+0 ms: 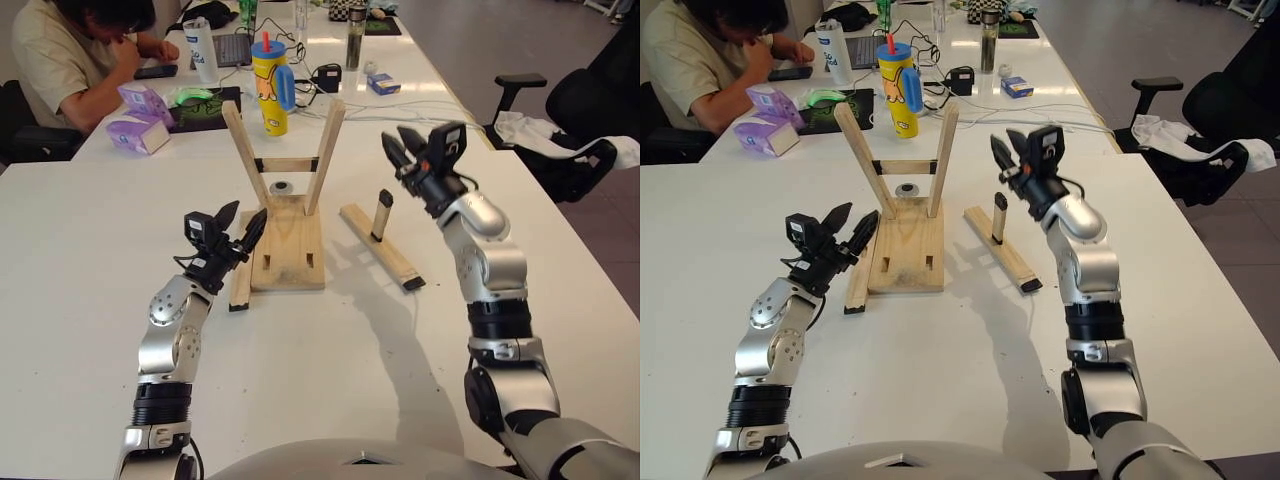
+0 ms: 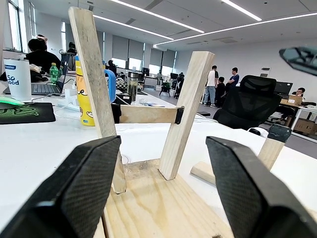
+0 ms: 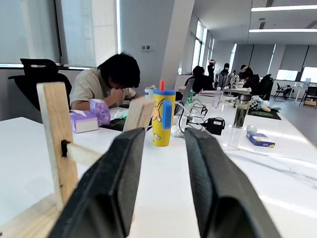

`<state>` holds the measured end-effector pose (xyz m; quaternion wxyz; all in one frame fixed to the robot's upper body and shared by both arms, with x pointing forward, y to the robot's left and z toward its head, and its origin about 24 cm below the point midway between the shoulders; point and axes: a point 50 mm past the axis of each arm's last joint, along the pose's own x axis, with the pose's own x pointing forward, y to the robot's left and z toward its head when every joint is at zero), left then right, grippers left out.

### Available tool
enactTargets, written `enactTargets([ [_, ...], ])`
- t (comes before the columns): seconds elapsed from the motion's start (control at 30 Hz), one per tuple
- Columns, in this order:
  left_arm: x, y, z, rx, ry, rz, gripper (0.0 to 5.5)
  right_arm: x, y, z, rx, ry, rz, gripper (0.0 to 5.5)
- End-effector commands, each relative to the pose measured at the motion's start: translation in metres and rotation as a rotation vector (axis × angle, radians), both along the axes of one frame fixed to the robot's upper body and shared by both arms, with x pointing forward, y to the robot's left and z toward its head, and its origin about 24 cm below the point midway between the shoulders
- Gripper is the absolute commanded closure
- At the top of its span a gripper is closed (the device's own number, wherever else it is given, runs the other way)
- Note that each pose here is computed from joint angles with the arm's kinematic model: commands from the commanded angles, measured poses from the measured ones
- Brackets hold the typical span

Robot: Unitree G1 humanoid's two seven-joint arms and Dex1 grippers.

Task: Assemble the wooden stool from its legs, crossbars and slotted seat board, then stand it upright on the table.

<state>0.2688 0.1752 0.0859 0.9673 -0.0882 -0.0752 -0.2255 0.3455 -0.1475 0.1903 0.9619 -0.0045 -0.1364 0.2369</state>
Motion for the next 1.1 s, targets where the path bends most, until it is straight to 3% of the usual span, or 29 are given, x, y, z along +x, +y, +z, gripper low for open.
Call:
enactTargets([
  [0.03,0.002,-0.004,-0.002,0.002,0.001,0.004,2.32,0.011,0.002,0.027,0.001,-0.056,-0.016,4.0],
  [0.23,0.004,-0.004,-0.002,-0.006,-0.005,0.014,2.32,0.024,0.011,0.042,0.003,-0.109,-0.007,4.0],
  [0.3,0.004,-0.005,-0.002,-0.007,-0.007,0.012,2.32,0.03,0.017,0.03,-0.008,-0.066,-0.004,4.0],
  [0.4,0.004,-0.007,-0.001,-0.01,-0.009,0.008,2.32,0.033,0.02,-0.038,-0.039,0.175,-0.015,4.0],
  [0.5,0.003,-0.007,-0.002,-0.015,-0.009,0.012,2.32,0.012,0.012,-0.148,-0.209,0.576,-0.094,4.0],
  [0.57,0.004,-0.011,-0.001,-0.014,-0.005,-0.015,2.32,-0.003,0.002,-0.172,-0.173,0.642,-0.129,4.0],
  [0.9,0.008,-0.018,0.004,-0.015,-0.016,-0.044,2.32,0.015,0.003,-0.131,-0.115,0.459,-0.136,4.0],
  [1.1,0.009,-0.021,-0.001,-0.019,-0.008,-0.051,2.32,0.027,0.016,-0.071,-0.045,0.127,-0.119,4.0],
])
